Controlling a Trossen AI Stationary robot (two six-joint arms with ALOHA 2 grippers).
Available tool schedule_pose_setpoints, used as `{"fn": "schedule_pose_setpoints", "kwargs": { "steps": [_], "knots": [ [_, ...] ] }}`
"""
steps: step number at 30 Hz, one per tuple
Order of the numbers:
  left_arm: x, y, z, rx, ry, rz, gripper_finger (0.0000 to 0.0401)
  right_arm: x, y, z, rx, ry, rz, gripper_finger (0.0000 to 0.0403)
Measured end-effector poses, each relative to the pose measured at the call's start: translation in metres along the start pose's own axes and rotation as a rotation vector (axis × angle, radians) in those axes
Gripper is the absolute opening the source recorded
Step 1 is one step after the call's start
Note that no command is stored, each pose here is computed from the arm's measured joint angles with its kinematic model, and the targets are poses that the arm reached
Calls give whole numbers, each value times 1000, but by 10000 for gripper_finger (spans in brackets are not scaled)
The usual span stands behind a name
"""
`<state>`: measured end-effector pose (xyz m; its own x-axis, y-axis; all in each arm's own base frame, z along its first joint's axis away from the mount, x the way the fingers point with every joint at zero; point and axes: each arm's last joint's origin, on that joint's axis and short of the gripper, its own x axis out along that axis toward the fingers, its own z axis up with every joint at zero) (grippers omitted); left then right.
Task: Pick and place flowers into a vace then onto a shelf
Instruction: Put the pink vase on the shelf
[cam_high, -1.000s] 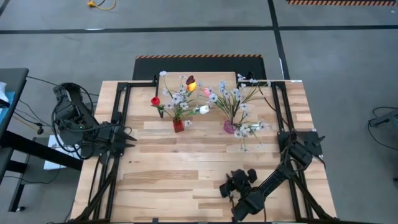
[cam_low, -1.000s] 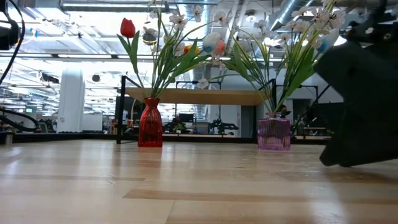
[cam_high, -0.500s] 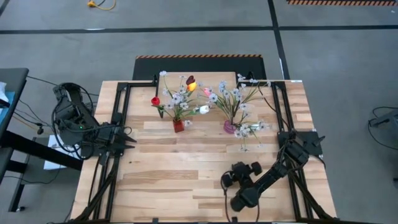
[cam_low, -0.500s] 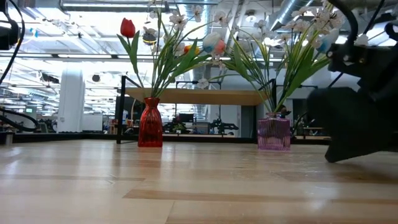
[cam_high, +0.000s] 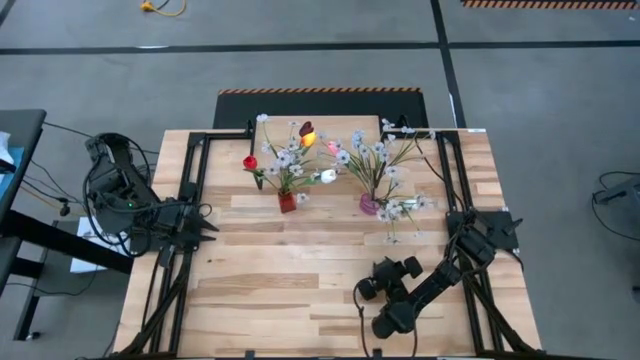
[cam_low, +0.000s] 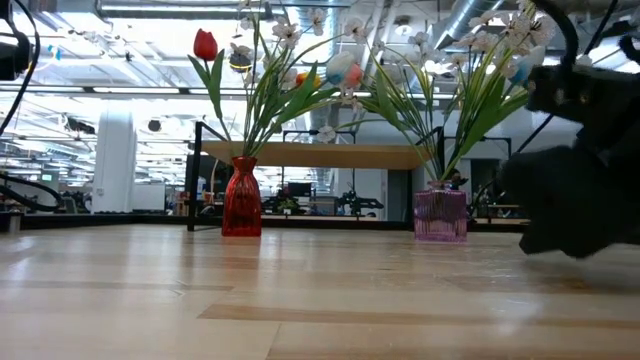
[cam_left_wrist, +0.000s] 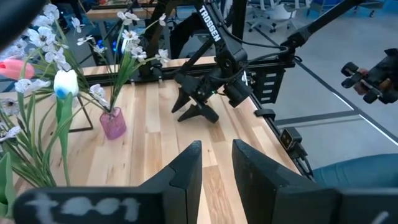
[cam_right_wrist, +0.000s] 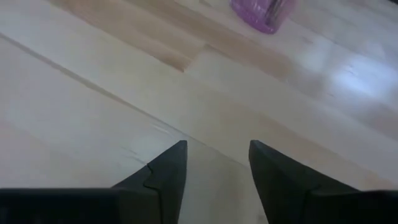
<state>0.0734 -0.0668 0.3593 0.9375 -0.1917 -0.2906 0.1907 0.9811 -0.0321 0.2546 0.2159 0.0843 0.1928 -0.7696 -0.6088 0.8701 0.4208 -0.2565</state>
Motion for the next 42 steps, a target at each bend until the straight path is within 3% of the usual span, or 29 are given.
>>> {"fn": "schedule_pose_setpoints", "kwargs": {
  "steps": [4,8,10,15,22,25,29,32,35,38,42],
  "knots": [
    [0,0,0,0,0,1,80,-14,10,12,-18,-60,58,175],
    [0,0,0,-1,-1,1,80,-42,22,30,-198,-146,142,174],
    [0,0,0,-1,-1,1,80,-59,24,47,-297,-154,186,170],
    [0,0,1,-4,-5,-1,80,-104,1,106,-403,-204,341,156],
    [0,0,1,-5,-6,0,80,-162,-77,191,-502,-222,707,127],
    [0,0,1,-5,-6,0,80,-180,-124,214,-498,-187,888,112],
    [0,0,1,-5,-8,4,80,-193,-190,231,-439,-183,1045,96],
    [0,1,1,-6,-15,29,80,-191,-235,240,-401,-167,1119,89],
    [0,2,1,-3,-26,65,80,-183,-269,249,-282,-180,1126,86],
    [0,3,2,0,-39,96,80,-172,-294,257,-227,-246,1093,86],
    [0,3,3,11,-54,122,80,-158,-314,261,-149,-182,1123,86]
  ]
}}
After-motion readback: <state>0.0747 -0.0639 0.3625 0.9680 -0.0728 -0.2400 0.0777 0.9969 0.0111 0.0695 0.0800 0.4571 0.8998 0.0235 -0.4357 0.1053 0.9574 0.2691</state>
